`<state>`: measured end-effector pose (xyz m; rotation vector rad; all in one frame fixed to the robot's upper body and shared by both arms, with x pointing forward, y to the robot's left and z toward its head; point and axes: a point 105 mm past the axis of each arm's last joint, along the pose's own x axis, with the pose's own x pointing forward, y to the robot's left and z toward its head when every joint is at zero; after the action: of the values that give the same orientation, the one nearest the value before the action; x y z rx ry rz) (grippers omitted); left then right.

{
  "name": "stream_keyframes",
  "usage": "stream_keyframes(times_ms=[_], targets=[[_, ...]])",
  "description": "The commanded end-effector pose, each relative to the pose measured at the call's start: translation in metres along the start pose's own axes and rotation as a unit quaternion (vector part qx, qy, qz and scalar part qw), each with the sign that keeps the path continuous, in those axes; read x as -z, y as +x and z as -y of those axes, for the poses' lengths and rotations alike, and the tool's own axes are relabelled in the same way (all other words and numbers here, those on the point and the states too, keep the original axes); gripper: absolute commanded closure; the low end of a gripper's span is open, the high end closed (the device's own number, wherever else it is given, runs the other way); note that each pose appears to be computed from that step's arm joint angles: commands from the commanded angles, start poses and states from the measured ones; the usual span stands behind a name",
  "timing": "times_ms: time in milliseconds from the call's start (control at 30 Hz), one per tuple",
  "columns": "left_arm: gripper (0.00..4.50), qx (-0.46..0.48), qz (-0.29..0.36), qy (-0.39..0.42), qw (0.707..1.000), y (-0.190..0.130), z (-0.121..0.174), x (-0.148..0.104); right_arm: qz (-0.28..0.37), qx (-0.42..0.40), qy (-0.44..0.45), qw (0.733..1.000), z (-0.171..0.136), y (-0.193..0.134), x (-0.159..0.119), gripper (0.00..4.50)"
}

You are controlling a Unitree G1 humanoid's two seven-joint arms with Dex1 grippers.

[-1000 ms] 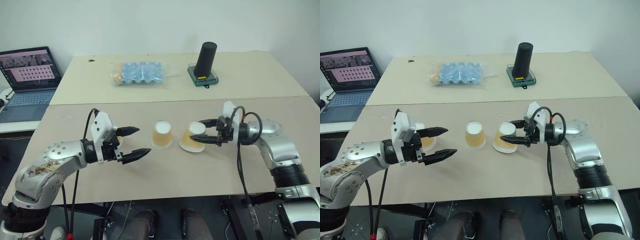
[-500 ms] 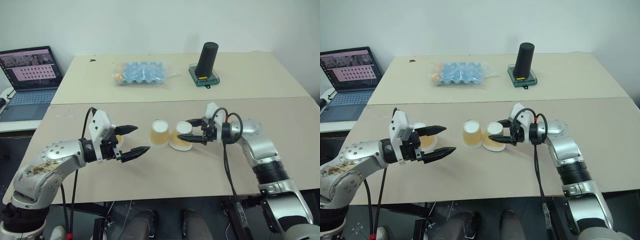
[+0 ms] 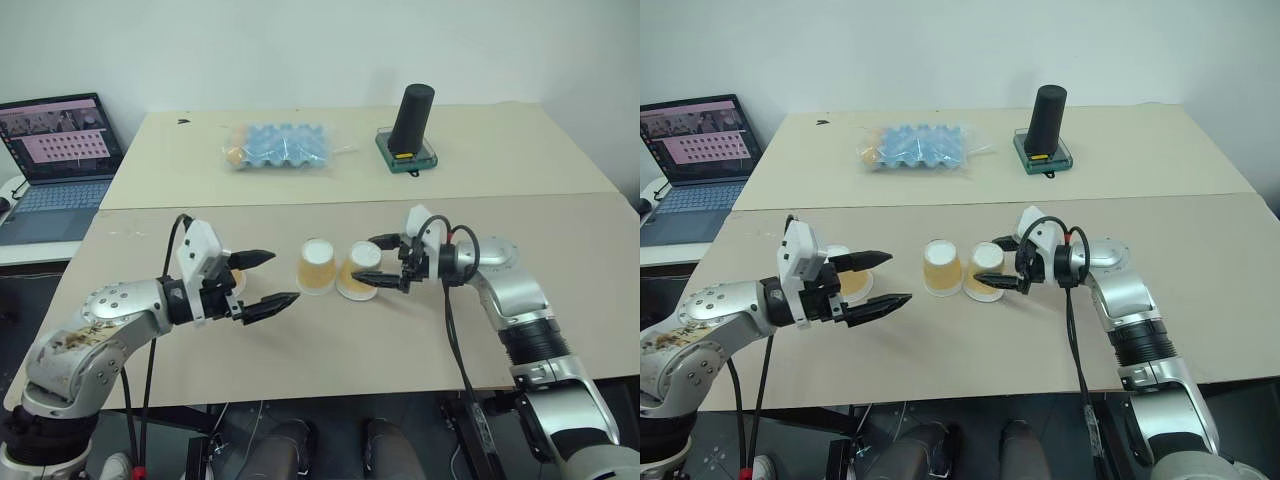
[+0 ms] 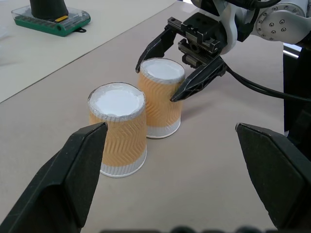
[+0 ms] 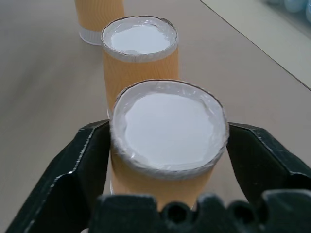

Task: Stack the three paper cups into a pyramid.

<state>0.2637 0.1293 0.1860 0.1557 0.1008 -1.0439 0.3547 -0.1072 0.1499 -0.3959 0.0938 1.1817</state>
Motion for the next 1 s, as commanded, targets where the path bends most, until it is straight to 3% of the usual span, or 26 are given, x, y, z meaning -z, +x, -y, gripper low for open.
stream_keyframes(times_ms=[33, 800, 900, 1000], targets=[[0.0, 0.001, 0.011, 0.021, 1.0, -0.003, 0.003, -0.01, 0.017, 0.009, -0.026, 0.999, 0.006, -0.002, -0.016, 0.01], [0.0, -0.02, 0.017, 0.02, 0.999, -0.004, -0.001, -0.009, 0.01, 0.073, -0.027, 0.997, -0.001, -0.059, -0.031, 0.01], [0.0, -0.091, 0.038, 0.027, 0.995, -0.005, -0.015, -0.011, 0.015, 0.117, -0.027, 0.993, 0.005, -0.08, -0.041, 0.01], [0.0, -0.227, 0.093, 0.035, 0.969, -0.013, -0.041, -0.025, 0.023, 0.145, -0.027, 0.989, 0.003, -0.104, -0.054, 0.01]])
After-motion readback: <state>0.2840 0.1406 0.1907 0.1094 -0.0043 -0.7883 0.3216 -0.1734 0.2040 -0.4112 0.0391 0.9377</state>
